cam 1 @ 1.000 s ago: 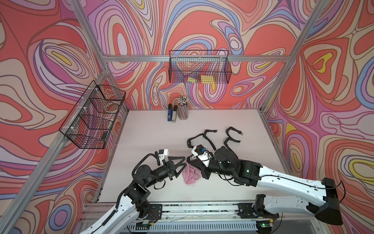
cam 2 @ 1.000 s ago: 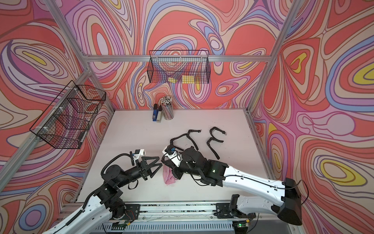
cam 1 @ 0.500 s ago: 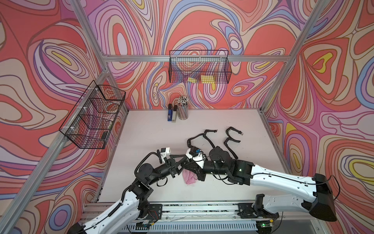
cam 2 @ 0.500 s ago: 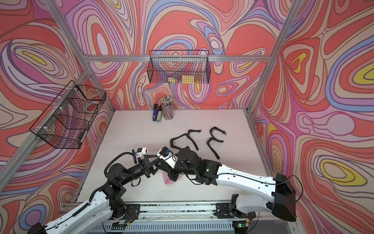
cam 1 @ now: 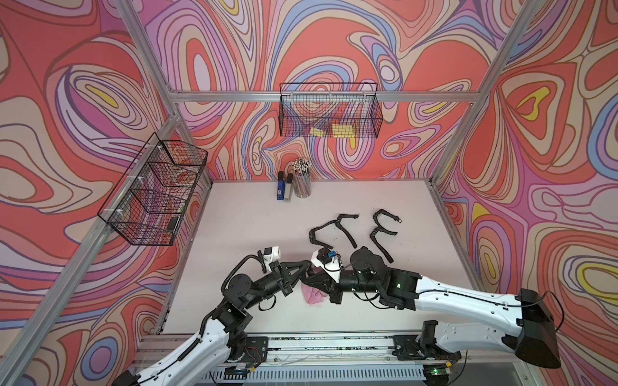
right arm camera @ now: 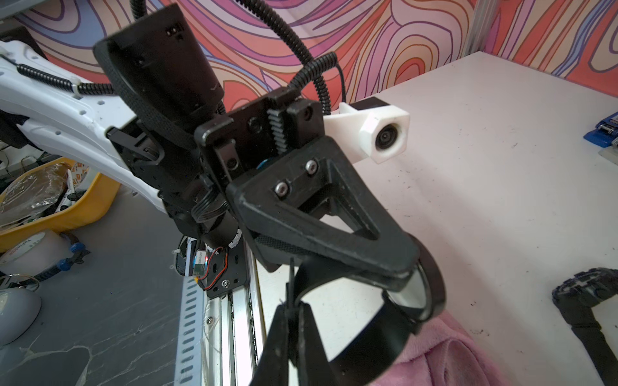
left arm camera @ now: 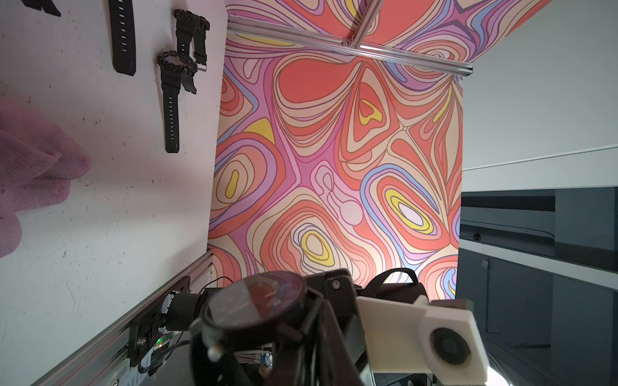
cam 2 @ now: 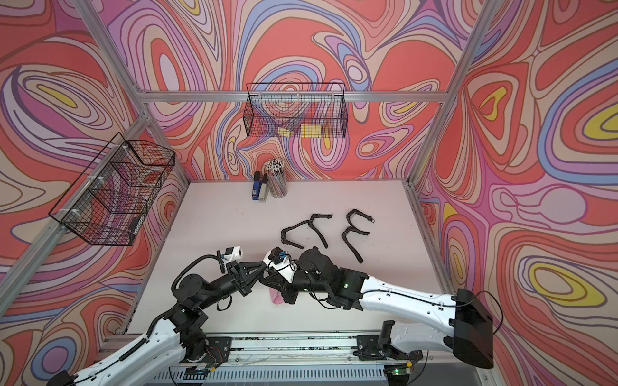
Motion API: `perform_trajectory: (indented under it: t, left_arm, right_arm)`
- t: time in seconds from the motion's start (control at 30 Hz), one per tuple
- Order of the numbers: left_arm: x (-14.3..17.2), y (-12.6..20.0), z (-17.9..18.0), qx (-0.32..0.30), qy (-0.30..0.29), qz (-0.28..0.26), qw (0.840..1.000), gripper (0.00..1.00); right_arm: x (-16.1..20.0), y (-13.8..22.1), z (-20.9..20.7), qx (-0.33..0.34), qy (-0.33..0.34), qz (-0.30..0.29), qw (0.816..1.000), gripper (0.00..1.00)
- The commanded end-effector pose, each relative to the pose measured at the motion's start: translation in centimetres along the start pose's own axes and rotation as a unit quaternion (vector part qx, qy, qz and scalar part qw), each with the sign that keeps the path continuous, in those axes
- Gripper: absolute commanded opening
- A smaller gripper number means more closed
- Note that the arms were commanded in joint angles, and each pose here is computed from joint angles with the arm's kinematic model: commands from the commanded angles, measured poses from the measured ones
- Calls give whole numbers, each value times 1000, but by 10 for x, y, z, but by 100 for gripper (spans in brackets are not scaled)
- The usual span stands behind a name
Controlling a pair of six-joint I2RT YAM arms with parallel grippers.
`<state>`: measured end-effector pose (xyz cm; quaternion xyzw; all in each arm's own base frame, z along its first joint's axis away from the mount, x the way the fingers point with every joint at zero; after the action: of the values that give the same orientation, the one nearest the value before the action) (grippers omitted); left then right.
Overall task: Wipe the watch dial
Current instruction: Pick up the watch at the center of the board, then pick up the cleaning item at the center of the board.
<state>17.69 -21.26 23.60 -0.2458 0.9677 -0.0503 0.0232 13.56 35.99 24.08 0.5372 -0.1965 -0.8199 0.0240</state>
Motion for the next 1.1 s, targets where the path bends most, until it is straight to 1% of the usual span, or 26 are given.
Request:
perform_trajectory:
  t: [0.0,0.07,0.1,0.13,0.2,0.23,0.27,0.3,0.4,0.43,0.53,0.6,0.63,0.67,0.77,0.8,0.83,0.9,0.97,1.07]
  left_arm:
    - [2,-2,-20,13,-43,6,999,0]
    - [7,-4,-31,4,-86,24,996,0]
    - [9,-5,-34,-5,-104,32,994,0]
    - [12,-5,-37,-15,-125,42,991,0]
    - [15,-3,-42,-28,-165,51,985,0]
    - [15,-2,-43,-34,-184,53,981,0]
    - [16,0,-45,-40,-207,54,976,0]
    - [16,2,-45,-49,-231,56,970,0]
    - [18,9,-53,-74,-329,67,939,0]
    - [19,12,-60,-77,-367,71,924,0]
    - [19,21,-61,-94,-467,75,876,0]
    - [16,26,-65,-94,-529,67,841,0]
    - [14,29,-67,-97,-559,58,821,0]
    - [12,32,-69,-103,-584,54,803,0]
    - [10,36,-63,-122,-637,70,758,0]
    - [12,36,-63,-118,-651,77,746,0]
    - [13,35,-62,-112,-670,83,729,0]
    - [13,35,-62,-107,-697,83,704,0]
    - [18,36,-58,-95,-733,100,666,0]
    - [20,39,-49,-94,-768,119,622,0]
  right_arm:
    - [9,6,4,-14,-10,0,1000,0]
    - [15,5,0,-4,-22,4,1000,1]
    - [16,5,-3,2,-29,4,1000,12]
    - [15,5,-5,9,-35,1,999,38]
    - [14,7,-9,22,-40,-3,999,70]
    - [14,10,-10,27,-42,-4,999,90]
    - [13,13,-10,33,-45,-5,998,98]
    - [12,16,-12,42,-50,-6,998,98]
    - [13,31,-23,84,-70,-13,994,98]
    - [14,36,-28,102,-79,-18,991,98]
    - [13,52,-47,168,-112,-38,979,98]
    - [14,63,-68,233,-151,-47,960,98]
    - [16,68,-79,265,-175,-46,947,98]
    - [19,69,-87,282,-191,-35,940,98]
    - [27,60,-101,315,-207,9,926,98]
    - [30,56,-105,324,-209,22,922,98]
    - [35,51,-109,332,-210,35,919,98]
    - [41,42,-118,338,-222,52,913,98]
    - [47,36,-126,339,-244,60,907,96]
    - [61,29,-140,342,-280,76,894,92]
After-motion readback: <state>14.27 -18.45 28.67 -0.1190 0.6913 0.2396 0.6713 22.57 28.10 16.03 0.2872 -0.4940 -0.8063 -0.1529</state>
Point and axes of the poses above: each gripper's point midway between its finger pads, its own y axis back along the fingers, its own z axis along the line the jaws close on, x = y × z, the point moved 1 cm from there along y, back along the fingers, and after that the axes turned 9 degrees about -y, right-handed, at the moved point
